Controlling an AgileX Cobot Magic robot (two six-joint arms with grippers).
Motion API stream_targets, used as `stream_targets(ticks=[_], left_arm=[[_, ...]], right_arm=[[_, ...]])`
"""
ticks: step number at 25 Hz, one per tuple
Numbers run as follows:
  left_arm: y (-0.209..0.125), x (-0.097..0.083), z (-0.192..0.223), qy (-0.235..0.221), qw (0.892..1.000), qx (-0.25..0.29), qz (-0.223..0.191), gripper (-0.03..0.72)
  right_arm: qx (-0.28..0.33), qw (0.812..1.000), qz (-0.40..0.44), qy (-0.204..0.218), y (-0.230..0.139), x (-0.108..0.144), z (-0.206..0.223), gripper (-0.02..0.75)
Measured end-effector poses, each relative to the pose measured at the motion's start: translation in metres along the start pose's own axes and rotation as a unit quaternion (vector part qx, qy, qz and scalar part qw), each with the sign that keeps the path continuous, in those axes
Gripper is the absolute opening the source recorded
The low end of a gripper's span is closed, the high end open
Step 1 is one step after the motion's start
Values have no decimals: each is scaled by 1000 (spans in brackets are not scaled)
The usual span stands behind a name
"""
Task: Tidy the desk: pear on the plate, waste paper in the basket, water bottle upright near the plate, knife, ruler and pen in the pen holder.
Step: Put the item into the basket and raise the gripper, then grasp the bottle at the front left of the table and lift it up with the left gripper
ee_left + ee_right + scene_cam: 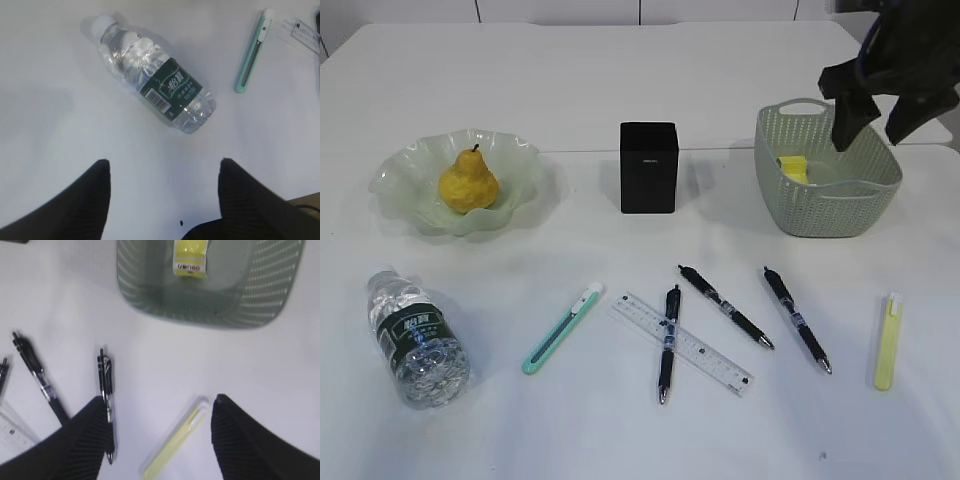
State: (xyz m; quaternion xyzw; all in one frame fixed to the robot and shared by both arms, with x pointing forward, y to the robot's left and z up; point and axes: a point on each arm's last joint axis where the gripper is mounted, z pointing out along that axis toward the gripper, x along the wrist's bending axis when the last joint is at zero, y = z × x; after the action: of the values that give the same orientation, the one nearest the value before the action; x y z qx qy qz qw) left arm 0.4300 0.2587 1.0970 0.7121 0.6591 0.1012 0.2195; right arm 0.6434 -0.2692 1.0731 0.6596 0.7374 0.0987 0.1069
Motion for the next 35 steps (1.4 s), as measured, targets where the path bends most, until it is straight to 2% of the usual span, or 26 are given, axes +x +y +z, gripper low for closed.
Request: stream_targets(ticks=[5,11,14,17,20,23,27,29,33,35], left_arm=[[2,1,1,5,1000,-7,-13,477],[7,5,15,24,997,10,-77,477],[13,4,20,21,993,-4,-114,475],[22,4,27,14,986,-32,-166,475],[29,6,42,17,978,-32,-205,475],[33,9,66,33,975,2,-220,475],[34,13,104,60,963,57,-258,475],[34,11,120,67,960,74,-262,475],[34,3,144,67,957,81,-271,479],[36,2,153,65,955,76,-279,510]], right_arm=[[18,1000,0,3,-46,2,-23,482],[33,999,-2,4,-102,4,-39,482],[29,1000,-1,5,-117,4,-46,482],[20,1000,-1,5,-121,4,-52,482],[18,1000,-1,5,-121,4,-52,482],[17,1000,-1,5,-122,4,-53,482],[16,1000,-1,5,-121,4,-53,482],[16,1000,-1,5,-121,4,-53,482],[14,1000,0,6,-121,5,-53,482],[13,1000,0,6,-121,5,-53,482]])
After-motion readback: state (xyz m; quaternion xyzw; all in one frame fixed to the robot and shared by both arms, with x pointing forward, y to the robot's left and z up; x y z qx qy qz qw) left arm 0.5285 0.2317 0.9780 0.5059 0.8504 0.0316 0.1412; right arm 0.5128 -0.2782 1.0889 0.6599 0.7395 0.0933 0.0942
